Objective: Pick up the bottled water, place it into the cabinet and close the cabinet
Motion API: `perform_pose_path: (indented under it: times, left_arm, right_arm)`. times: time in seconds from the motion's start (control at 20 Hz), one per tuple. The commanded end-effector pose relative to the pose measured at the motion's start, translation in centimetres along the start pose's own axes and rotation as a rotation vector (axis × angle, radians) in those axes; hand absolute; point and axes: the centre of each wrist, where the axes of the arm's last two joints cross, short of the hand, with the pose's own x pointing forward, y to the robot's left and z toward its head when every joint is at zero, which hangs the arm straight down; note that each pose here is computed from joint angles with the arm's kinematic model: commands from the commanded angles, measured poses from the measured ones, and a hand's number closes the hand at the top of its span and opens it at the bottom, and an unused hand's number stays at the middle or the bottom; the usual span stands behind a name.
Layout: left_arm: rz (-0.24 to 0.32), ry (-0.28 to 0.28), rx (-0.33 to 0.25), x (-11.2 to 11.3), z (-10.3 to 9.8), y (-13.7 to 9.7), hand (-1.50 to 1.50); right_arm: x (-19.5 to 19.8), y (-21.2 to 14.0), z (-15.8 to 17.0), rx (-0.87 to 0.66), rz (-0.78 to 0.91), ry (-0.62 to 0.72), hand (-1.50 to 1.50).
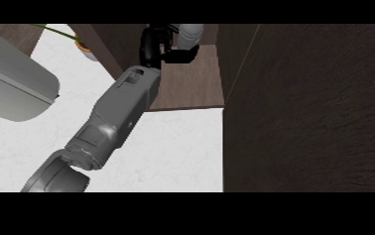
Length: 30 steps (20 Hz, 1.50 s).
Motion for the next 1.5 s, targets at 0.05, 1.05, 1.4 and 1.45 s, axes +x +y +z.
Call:
perform_pose_path:
  times: [0.05,1.05,1.4,1.45]
  left_arm:
    - [-0.147,-0.017,0.033,-3.0,1.8,-0.3,1.5]
    - [-0.241,0.051,0.153,-4.5,-0.4,5.4,-1.5]
    - [-0.052,-0.085,0.081,-3.1,-0.6,4.3,-1.5]
    - [-0.012,-0.069,0.056,-3.7,0.4,3.0,-1.5]
  right_arm:
    - [1.6,-0.3,0.9,0.005,0.006,0.001,-1.5]
    - [-0.1,0.3,0.4,0.038,0.009,-0.01,-1.5]
    - [1.3,1.3,1.1,0.017,-0.003,-0.022,-1.5]
    - [-0.8,0.1,1.5,0.005,0.009,-0.012,-1.5]
